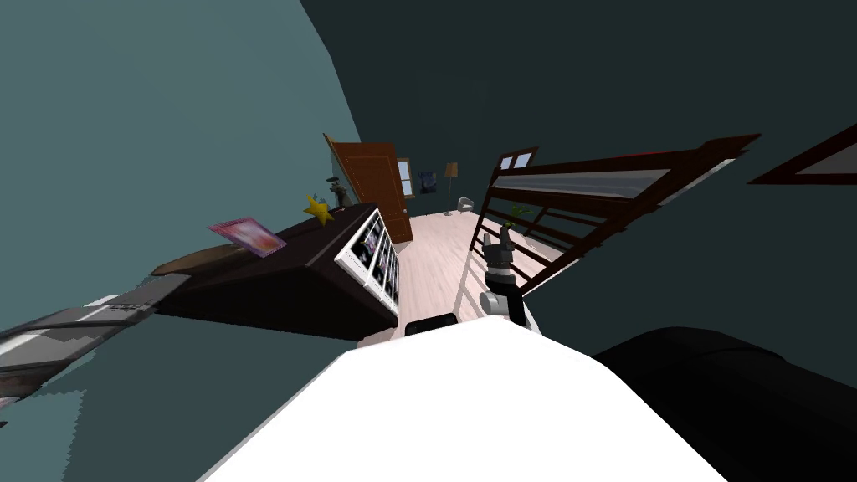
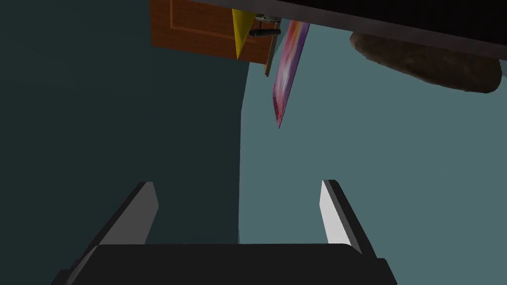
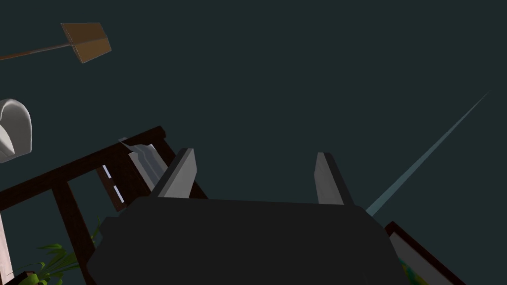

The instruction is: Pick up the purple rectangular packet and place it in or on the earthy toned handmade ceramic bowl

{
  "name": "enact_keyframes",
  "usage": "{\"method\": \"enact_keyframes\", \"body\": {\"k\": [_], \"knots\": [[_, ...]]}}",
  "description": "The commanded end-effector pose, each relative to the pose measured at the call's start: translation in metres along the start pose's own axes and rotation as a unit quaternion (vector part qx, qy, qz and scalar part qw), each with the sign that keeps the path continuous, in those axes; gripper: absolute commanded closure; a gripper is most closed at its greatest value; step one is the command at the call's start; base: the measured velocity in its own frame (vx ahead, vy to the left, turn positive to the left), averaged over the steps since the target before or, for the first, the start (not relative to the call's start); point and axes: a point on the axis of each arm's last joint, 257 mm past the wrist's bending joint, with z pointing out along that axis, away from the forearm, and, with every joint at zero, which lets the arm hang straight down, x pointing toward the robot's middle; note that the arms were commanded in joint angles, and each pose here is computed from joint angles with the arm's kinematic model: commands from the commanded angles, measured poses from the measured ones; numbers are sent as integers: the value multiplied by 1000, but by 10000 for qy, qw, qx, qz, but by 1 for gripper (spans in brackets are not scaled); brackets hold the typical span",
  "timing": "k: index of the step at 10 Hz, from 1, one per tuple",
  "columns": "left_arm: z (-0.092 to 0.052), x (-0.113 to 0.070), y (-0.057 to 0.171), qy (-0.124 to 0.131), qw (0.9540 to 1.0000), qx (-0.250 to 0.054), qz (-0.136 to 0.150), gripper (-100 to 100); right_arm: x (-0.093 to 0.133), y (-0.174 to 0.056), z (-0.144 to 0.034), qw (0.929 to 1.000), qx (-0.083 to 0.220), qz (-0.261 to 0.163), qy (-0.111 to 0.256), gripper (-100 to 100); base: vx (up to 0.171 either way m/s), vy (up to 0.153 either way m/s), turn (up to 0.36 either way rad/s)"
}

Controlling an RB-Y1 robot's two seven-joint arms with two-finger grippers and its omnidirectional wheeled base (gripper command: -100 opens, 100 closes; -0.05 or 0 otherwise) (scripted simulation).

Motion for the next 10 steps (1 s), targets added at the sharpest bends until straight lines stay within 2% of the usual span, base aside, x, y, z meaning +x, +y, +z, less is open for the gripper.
{"method": "enact_keyframes", "body": {"k": [1, 5, 10], "knots": [[6, -10, 6, 105, 9996, -99, 249, -100, 0, 0, 0, 10000, 0, 0, 0, 0, 80, 31, -79], [15, -24, 14, 375, 9967, -288, 655, -100, 0, 0, 0, 10000, 0, -1, 0, 0, 81, 67, -83], [26, -28, 18, 677, 9921, -436, 957, -100, 0, 0, 0, 10000, 0, -1, 0, 0, 79, 74, -63]]}}
